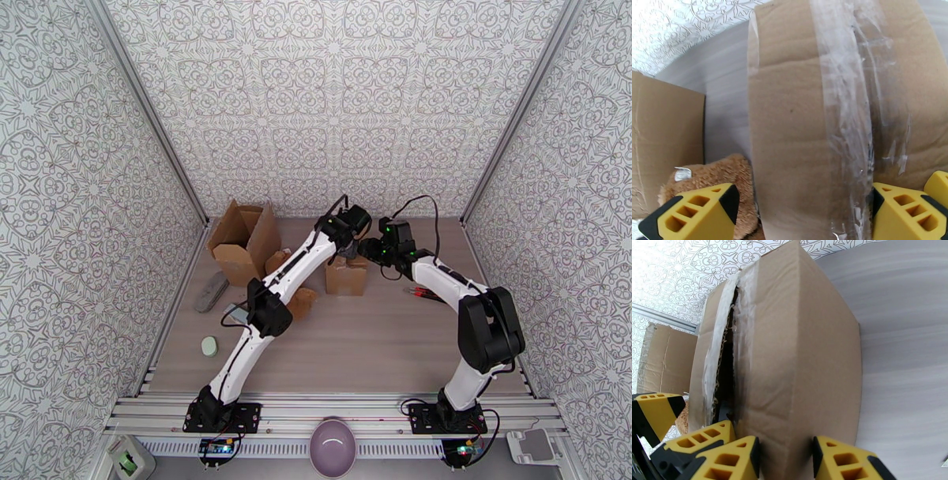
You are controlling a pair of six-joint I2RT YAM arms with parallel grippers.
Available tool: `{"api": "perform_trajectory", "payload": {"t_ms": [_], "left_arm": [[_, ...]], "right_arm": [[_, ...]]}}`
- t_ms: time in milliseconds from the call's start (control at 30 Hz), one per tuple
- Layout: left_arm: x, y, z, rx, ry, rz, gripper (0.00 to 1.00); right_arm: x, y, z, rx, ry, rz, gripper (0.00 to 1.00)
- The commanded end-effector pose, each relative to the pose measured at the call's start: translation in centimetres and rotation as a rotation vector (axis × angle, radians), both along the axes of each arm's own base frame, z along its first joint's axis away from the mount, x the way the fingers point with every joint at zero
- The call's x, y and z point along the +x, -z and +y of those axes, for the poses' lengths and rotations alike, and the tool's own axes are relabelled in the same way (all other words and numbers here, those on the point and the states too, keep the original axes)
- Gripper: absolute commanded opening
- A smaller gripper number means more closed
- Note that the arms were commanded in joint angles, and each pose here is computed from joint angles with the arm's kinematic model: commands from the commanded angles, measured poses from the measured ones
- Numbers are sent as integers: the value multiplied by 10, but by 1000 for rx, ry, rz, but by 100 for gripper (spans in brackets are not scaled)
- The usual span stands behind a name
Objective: Unpack the express box
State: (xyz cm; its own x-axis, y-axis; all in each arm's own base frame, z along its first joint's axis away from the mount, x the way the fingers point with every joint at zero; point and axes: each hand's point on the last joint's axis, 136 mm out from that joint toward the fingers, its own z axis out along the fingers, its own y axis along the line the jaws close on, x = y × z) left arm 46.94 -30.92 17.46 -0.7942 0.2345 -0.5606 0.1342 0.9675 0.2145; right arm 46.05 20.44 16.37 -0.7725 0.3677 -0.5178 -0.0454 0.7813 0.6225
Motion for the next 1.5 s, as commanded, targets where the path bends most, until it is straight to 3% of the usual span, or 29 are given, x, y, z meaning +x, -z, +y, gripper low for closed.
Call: {"api": "perform_trajectory", "payload": {"t_ms": [0, 200, 400, 533, 767, 933, 1033, 1200, 1333, 1467], "left_arm": [[0, 21, 2, 111, 26, 12, 80], [5, 5, 31, 84, -76, 6, 63], [14, -33, 43, 42, -93, -72, 52], [14, -52, 57, 85, -96, -110, 47], [14, -69, 107, 117, -159, -86, 29], [14, -76, 127, 41, -153, -47, 15], [18, -71, 135, 11, -129, -14, 11], [13, -66, 131, -141, -81, 59, 5], [10, -62, 114, -252, -55, 90, 0], [13, -73, 105, -348, -53, 60, 0]], "right_arm": [[-12, 24, 8, -12, -29, 74, 39], [-11, 37, 4, -54, -16, 106, 39], [-9, 45, -4, -115, 2, 125, 39], [-7, 47, -6, -138, 4, 135, 39], [-5, 55, -11, -192, 8, 153, 38], [0, 46, -14, -220, 15, 136, 38], [5, 38, -14, -228, 17, 122, 38], [16, 8, -14, -239, 23, 47, 40], [27, -50, -17, -281, 37, -68, 49], [29, -87, 14, -342, -43, -124, 57]]}}
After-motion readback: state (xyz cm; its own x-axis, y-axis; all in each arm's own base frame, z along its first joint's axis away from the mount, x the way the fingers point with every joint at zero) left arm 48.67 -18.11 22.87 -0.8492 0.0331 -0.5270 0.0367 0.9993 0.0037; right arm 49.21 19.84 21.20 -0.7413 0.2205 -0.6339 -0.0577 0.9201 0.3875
